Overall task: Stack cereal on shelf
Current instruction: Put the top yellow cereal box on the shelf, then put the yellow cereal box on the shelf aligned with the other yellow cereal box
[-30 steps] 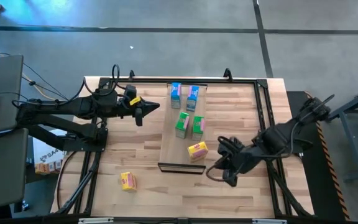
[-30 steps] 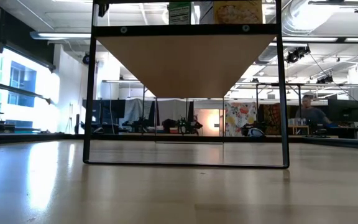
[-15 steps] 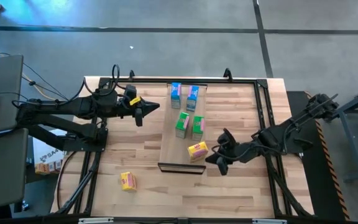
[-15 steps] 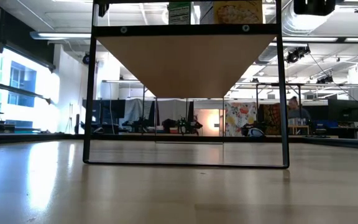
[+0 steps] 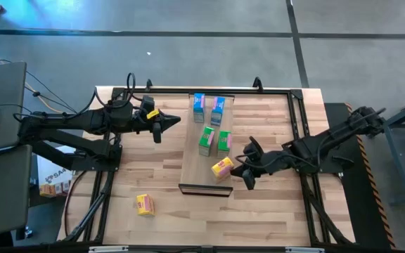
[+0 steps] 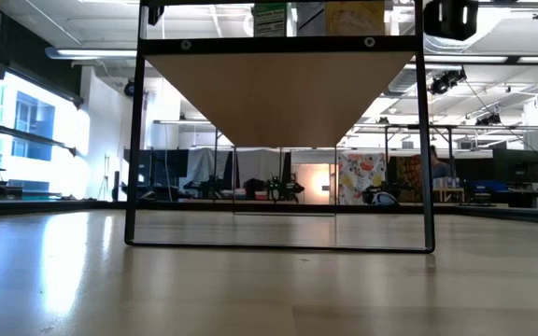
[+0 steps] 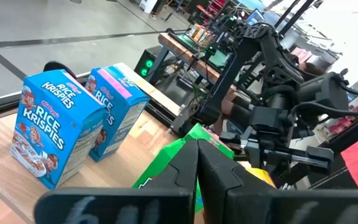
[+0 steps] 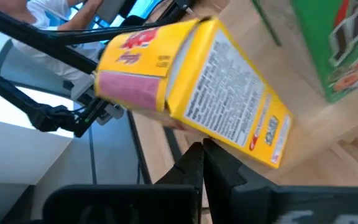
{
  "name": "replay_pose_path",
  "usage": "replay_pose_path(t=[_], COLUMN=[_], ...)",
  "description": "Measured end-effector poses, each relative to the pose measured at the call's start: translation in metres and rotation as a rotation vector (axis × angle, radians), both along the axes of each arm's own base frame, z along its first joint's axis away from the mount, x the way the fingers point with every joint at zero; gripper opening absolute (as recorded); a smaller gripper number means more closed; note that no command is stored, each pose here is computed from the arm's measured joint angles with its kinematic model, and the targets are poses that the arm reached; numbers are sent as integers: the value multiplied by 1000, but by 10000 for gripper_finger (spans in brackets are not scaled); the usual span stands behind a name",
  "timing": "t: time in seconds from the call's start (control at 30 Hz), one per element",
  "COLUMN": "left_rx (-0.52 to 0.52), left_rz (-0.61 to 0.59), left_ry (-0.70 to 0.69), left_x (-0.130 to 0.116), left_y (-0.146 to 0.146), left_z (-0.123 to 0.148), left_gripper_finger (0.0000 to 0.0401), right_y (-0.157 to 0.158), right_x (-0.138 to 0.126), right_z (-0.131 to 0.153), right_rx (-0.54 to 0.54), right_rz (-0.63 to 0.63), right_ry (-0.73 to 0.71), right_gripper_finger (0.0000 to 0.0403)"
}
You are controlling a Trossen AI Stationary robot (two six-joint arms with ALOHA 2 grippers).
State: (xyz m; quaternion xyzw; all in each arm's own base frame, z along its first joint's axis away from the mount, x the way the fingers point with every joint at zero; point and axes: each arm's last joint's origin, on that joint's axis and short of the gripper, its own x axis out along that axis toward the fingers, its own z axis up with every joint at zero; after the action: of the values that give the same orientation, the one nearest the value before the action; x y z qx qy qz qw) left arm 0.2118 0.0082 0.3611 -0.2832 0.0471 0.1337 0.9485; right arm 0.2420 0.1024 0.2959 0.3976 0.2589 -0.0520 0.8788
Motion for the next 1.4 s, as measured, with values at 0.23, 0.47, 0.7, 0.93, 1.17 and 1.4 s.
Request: replay_pose_path(t=[0.23,0.47,0.7,0.93,1.17,1.4], left_rx=[8,8,8,8,86,40], left_rz=[-1,-1,-1,-2,-98,-321], left_ry=[2,2,2,3,-54,-1], left_x=[0,0,0,0,-24,-60], left_y=[0,0,0,0,-1,-17], left_z=[0,0,0,0,14,15], left_gripper_finger=[0,0,0,0,0,0], right_y=[-12,-21,-30,-35,-39,-59], right_x=[4,7,10,11,-15,-57], right_z=[-2,-3,-3,-3,7,36], right_rx=[-28,-40,-61,-68,-35,-128], right_rz=[-2,2,-16,-14,65,-161], right_ry=[23,34,34,34,93,-27], right_gripper_finger=[0,0,0,0,0,0])
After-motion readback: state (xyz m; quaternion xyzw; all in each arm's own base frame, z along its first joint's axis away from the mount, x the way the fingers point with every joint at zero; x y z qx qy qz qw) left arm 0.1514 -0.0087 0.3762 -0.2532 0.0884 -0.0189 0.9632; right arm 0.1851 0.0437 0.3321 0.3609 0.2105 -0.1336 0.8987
